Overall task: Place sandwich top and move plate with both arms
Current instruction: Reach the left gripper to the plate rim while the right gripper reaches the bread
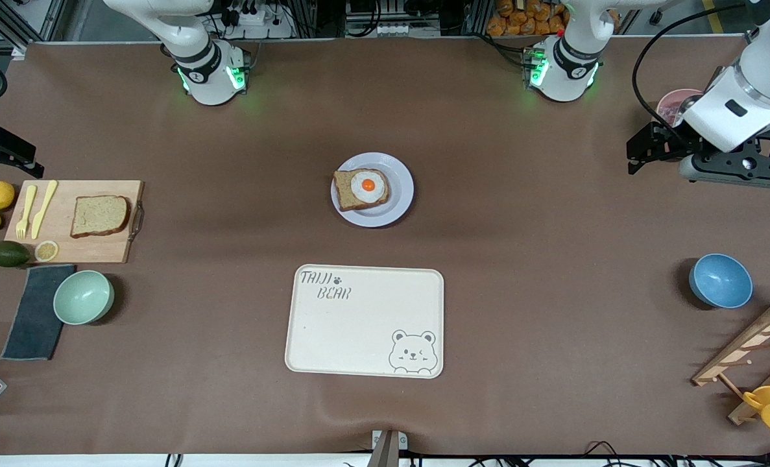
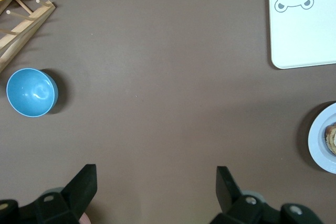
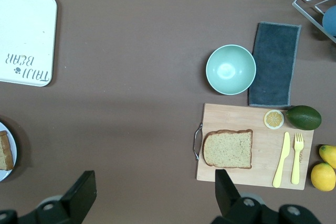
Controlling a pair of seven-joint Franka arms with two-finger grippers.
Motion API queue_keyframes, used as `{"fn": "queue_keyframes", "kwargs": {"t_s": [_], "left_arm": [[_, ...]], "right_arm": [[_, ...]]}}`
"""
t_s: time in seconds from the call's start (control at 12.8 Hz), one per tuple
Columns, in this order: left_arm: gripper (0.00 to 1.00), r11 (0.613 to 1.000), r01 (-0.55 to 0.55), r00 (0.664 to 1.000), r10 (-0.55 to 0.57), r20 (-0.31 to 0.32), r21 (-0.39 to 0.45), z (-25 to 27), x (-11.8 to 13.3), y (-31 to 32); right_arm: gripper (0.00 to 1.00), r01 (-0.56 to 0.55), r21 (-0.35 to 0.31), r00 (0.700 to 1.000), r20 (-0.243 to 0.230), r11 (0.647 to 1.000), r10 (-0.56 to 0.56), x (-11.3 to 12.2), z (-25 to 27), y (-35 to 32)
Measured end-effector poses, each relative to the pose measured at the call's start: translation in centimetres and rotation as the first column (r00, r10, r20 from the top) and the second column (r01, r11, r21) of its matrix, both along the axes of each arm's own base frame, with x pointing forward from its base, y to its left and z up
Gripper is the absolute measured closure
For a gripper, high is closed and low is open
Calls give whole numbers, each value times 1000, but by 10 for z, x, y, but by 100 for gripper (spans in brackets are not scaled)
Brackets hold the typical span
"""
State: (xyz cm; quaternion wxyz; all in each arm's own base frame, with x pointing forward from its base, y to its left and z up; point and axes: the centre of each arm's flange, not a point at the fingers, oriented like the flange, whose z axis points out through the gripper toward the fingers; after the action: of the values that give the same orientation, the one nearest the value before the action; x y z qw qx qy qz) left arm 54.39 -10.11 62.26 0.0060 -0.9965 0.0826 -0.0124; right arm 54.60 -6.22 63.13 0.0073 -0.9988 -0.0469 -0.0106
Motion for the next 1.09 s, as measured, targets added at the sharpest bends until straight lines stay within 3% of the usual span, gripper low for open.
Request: {"fn": "queue_keyframes", "kwargs": {"t_s": [0.31,0.62,1.09], "left_arm": [[0,997,-29,999,28,-15,-70,-1,1,0],[0,996,-41,998,37,-46,-81,-15,8,-1],[0,980,-104,979,71,-192,-168,-91,38,-15]], "right_arm": [[0,1,0,1000,-3,1000,-1,0,-2,0],[0,17,4,999,-37,1000,-17,2,-21,-9],[0,-16,3,999,-30,1000,16,0,-100,-84]]}}
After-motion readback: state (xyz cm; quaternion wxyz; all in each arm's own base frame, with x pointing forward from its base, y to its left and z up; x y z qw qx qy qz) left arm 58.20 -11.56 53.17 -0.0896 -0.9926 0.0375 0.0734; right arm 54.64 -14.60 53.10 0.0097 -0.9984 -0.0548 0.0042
